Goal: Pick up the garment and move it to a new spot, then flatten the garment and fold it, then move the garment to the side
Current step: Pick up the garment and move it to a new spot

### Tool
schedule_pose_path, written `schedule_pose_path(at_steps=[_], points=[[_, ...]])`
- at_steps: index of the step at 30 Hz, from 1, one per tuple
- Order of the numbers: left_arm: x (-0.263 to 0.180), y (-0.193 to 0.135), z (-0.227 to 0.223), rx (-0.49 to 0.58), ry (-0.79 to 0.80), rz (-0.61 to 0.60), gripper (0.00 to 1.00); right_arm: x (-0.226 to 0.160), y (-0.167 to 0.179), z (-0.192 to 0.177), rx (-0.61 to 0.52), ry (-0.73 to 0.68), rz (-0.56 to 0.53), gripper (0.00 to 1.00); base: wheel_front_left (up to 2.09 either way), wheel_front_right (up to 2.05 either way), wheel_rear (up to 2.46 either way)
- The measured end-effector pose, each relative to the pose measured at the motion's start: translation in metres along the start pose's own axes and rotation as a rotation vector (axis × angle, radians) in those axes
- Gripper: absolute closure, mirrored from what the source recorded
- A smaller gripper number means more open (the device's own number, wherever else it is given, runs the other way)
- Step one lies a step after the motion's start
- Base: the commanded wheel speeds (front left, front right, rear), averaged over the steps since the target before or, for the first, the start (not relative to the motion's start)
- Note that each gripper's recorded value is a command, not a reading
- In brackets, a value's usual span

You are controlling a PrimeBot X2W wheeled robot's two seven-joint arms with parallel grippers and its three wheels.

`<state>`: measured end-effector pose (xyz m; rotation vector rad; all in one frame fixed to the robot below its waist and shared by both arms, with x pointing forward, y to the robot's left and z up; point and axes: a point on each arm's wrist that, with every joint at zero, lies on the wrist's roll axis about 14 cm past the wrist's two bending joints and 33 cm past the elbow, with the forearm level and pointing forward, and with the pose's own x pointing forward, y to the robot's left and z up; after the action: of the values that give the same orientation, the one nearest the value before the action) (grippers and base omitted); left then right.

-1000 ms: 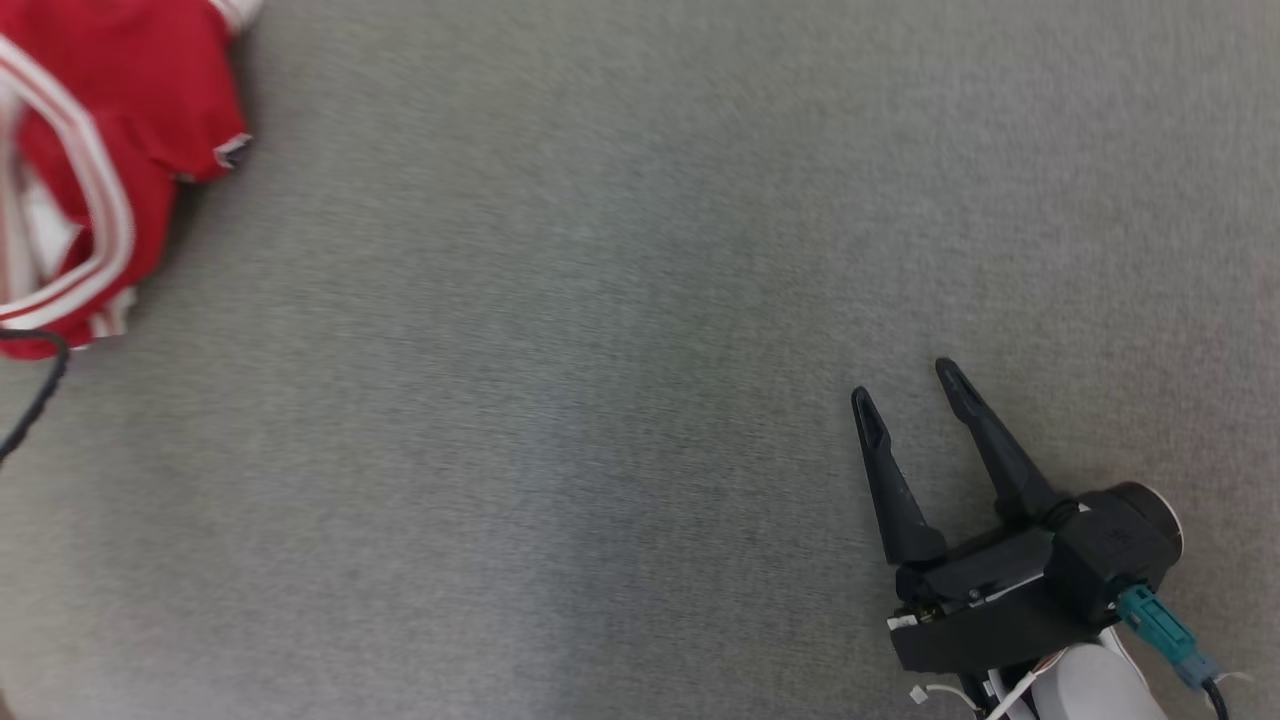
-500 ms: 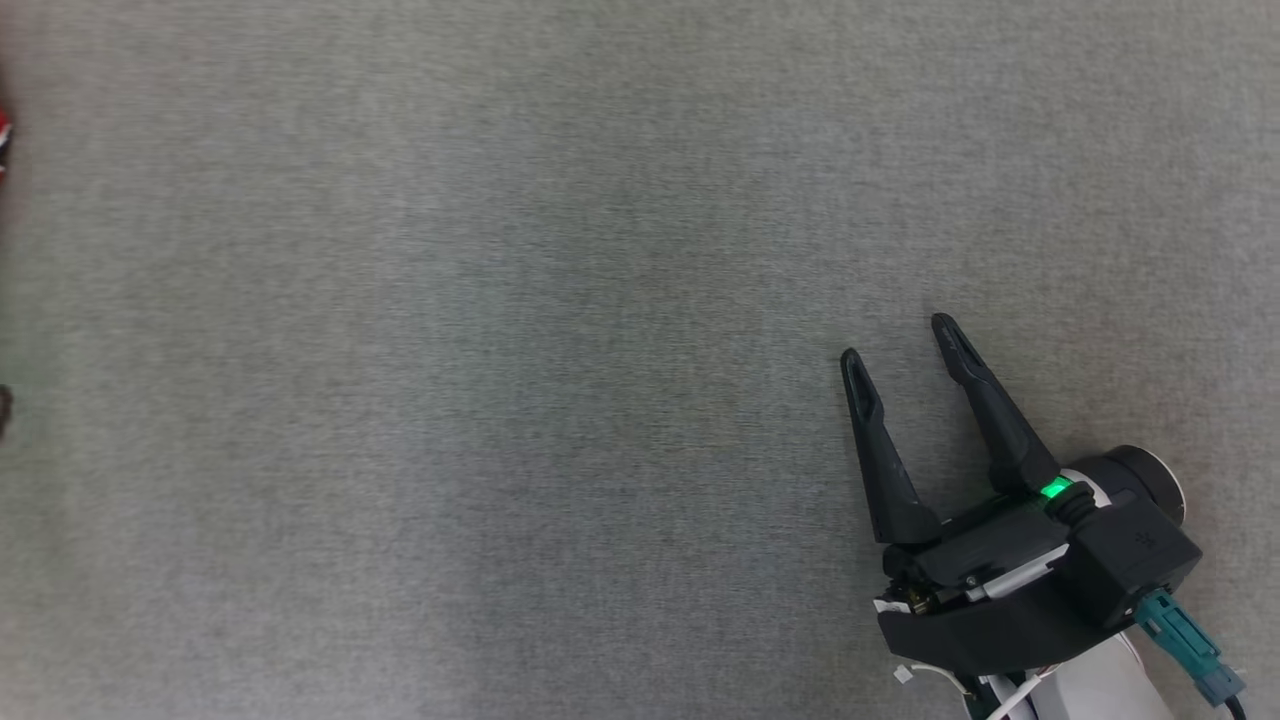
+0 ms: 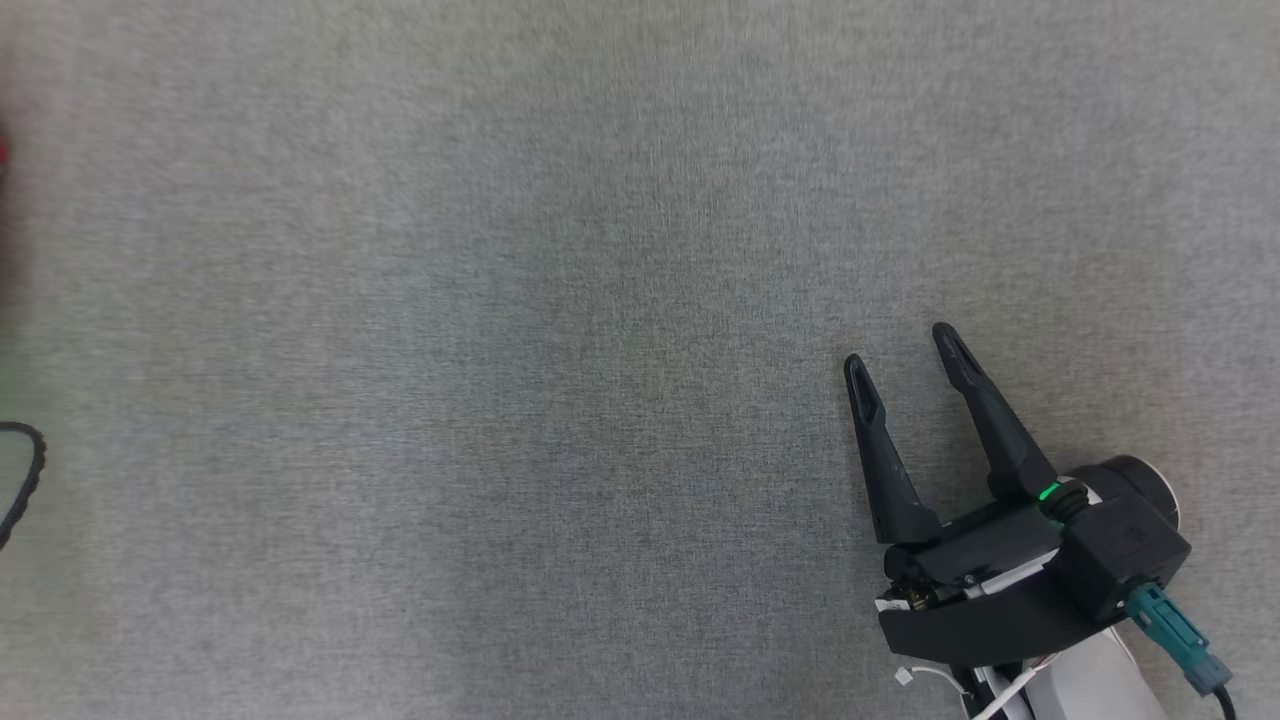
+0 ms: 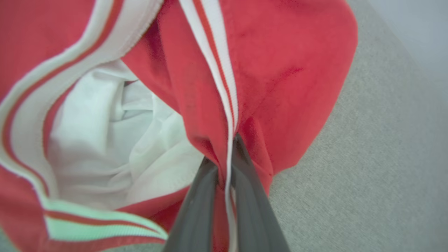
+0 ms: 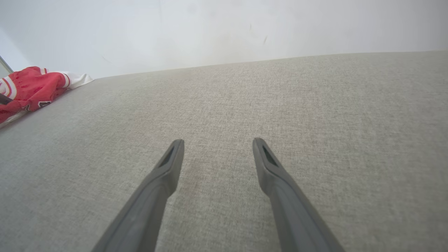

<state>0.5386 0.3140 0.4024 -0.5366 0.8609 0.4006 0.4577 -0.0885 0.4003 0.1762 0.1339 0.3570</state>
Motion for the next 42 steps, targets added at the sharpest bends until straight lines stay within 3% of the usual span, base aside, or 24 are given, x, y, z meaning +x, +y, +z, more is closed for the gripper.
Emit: schedule_pose_path(at_steps=[15, 22, 34, 42], points=[[-0.126, -0.05, 0.093, 0.115, -0.421, -0.203, 1.0, -0.022, 0.018, 0.055, -0.013, -0.118, -0.002, 0.0, 0.0, 0.0, 0.0], [-0.213, -0.092, 0.124, 0.174, -0.611, -0.368, 1.0, -0.055, 0.025, 0.091, -0.033, -0.205, -0.029, 0.0, 0.0, 0.0, 0.0], [-0.341, -0.194, 0.099, 0.271, -0.734, -0.756, 1.0, -0.113, 0.02, 0.136, -0.066, -0.342, -0.111, 0.0, 0.0, 0.0, 0.0], [-0.39, -0.285, 0.036, 0.371, -0.669, -1.053, 1.0, -0.147, 0.006, 0.152, -0.078, -0.398, -0.192, 0.0, 0.0, 0.0, 0.0]])
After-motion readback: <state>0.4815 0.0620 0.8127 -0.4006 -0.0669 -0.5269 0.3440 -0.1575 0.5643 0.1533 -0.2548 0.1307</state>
